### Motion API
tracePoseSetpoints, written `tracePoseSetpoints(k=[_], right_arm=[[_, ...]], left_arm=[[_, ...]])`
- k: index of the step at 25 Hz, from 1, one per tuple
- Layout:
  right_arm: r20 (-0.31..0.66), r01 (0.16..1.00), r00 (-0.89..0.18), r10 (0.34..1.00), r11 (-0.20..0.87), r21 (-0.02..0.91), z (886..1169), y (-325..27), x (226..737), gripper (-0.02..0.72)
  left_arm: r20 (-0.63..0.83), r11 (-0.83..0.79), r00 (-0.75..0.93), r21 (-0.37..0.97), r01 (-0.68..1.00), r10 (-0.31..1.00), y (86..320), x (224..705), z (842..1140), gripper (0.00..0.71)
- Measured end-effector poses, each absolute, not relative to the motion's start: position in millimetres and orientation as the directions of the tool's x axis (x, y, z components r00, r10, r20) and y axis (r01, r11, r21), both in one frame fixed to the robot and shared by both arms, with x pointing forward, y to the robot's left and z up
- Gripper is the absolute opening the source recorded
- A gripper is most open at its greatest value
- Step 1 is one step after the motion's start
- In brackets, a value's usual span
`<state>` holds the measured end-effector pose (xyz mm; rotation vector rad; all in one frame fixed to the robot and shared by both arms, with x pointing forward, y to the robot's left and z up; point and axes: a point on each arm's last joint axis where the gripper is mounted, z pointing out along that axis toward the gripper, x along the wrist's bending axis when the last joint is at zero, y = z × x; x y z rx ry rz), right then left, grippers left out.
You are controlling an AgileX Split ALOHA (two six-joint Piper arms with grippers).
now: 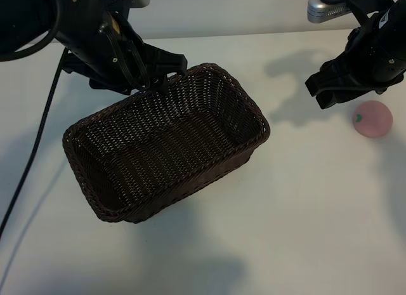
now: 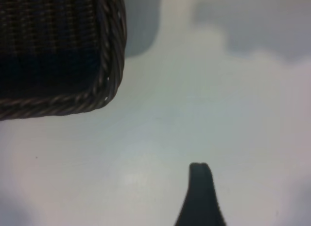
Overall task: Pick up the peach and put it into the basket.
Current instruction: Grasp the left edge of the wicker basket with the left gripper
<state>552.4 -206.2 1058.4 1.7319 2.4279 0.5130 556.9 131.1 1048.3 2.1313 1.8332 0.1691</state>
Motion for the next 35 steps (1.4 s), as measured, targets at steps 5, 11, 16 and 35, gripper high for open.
tracePoseSetpoints(k=[5, 11, 16, 35], right_arm=[[0.101, 0.896, -0.34, 0.935, 0.29, 0.337, 1058, -206, 552, 0.531], [0.101, 0.895, -0.34, 0.935, 0.289, 0.339, 1058, -206, 553, 0.531], [0.101, 0.895, -0.34, 0.935, 0.289, 0.339, 1058, -206, 553, 0.531], [0.106, 0.898, -0.34, 0.935, 0.288, 0.333, 1058, -206, 552, 0.51]], left_arm=[[-0.09, -0.072, 0.097, 0.243, 0.967, 0.991, 138, 548, 1048, 0.567], [-0.019, 0.005, -0.001, 0.229, 0.973, 1.0, 159, 523, 1044, 0.567], [0.064, 0.169, -0.187, 0.219, 0.961, 0.98, 186, 492, 1025, 0.567], [-0.027, 0.46, -0.474, 0.291, 0.839, 0.88, 207, 474, 1008, 0.567]])
